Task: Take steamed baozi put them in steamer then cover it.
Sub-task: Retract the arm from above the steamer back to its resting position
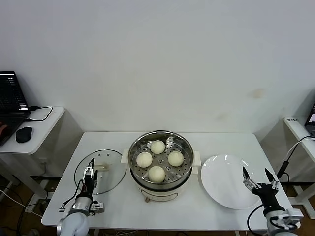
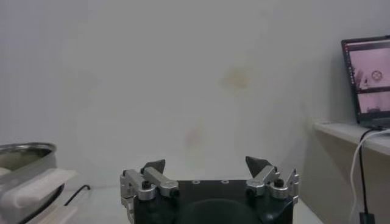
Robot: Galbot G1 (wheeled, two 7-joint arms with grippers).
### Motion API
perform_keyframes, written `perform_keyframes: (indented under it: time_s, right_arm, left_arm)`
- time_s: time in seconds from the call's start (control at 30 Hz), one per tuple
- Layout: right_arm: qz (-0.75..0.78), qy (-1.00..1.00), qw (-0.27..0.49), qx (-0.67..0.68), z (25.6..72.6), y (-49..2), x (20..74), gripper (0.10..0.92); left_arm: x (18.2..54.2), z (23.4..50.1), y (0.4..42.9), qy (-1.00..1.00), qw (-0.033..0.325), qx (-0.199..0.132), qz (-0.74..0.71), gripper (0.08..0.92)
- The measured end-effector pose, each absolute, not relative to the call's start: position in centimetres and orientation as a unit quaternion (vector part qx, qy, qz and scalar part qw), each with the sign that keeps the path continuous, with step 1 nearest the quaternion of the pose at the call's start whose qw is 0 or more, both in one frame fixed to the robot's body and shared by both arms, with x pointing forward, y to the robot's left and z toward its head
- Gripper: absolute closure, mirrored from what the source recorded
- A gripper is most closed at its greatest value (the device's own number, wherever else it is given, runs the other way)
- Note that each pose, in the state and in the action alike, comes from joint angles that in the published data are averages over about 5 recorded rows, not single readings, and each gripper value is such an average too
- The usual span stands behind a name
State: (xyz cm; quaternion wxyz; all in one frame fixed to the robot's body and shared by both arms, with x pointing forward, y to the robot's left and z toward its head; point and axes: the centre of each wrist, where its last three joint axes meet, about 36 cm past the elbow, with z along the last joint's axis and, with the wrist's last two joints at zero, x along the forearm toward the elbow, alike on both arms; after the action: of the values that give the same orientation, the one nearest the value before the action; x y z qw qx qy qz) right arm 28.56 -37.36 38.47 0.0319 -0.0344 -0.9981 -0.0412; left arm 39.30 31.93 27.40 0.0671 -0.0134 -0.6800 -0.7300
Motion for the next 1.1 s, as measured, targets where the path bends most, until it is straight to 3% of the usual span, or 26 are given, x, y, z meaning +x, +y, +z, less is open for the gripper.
perform_keyframes:
  time_s: [1.1]
  right_arm:
    - [-0.035, -0.998, 0.038, -0.046, 37.5, -38.7, 28.7, 0.200]
  left_arm:
    - [45.4, 26.3, 30.8, -0.684, 0.113, 0.027, -0.721, 0.177]
